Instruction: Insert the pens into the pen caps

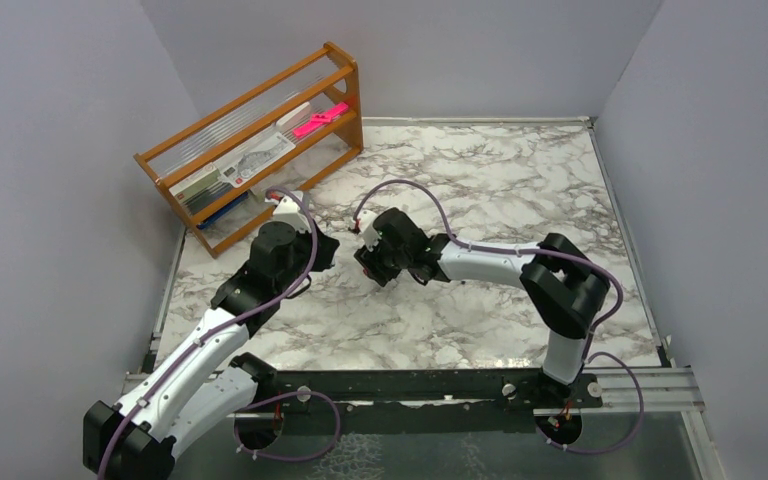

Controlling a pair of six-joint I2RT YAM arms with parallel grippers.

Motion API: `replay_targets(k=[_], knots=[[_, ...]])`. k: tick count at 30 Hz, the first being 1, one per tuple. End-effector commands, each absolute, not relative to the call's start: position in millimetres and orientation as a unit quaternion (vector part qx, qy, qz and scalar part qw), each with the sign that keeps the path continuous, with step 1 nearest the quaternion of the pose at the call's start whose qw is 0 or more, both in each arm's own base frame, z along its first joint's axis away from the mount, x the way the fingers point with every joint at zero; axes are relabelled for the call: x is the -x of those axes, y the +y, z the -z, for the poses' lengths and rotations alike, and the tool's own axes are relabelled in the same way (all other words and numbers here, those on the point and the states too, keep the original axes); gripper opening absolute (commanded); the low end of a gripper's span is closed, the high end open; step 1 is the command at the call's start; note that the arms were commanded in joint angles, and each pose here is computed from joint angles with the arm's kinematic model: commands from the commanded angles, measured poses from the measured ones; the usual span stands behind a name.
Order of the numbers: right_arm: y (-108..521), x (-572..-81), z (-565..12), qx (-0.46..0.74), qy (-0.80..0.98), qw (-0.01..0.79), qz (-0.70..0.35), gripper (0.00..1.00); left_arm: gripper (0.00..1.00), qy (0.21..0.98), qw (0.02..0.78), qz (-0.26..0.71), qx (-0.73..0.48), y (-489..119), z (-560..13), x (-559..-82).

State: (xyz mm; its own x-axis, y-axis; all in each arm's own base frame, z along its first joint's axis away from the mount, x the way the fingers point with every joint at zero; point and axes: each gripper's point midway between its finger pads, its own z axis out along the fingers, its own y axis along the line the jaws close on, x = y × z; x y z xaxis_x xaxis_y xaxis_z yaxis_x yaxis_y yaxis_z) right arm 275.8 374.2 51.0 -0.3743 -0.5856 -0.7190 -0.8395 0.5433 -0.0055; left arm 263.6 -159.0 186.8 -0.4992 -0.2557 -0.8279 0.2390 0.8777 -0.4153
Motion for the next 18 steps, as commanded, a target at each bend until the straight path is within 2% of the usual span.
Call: replay_targets(k=[1, 18], knots=[[375, -283, -47, 0.448, 0.807, 0.349, -0.161, 0.49, 0.00, 0.831, 0.503, 0.239, 0.007, -154, -186, -263], [365, -274, -14, 0.445, 0.823, 0.316, -0.154, 0.44, 0.00, 0.832, 0.500, 0.241, 0.006, -155, -183, -263]])
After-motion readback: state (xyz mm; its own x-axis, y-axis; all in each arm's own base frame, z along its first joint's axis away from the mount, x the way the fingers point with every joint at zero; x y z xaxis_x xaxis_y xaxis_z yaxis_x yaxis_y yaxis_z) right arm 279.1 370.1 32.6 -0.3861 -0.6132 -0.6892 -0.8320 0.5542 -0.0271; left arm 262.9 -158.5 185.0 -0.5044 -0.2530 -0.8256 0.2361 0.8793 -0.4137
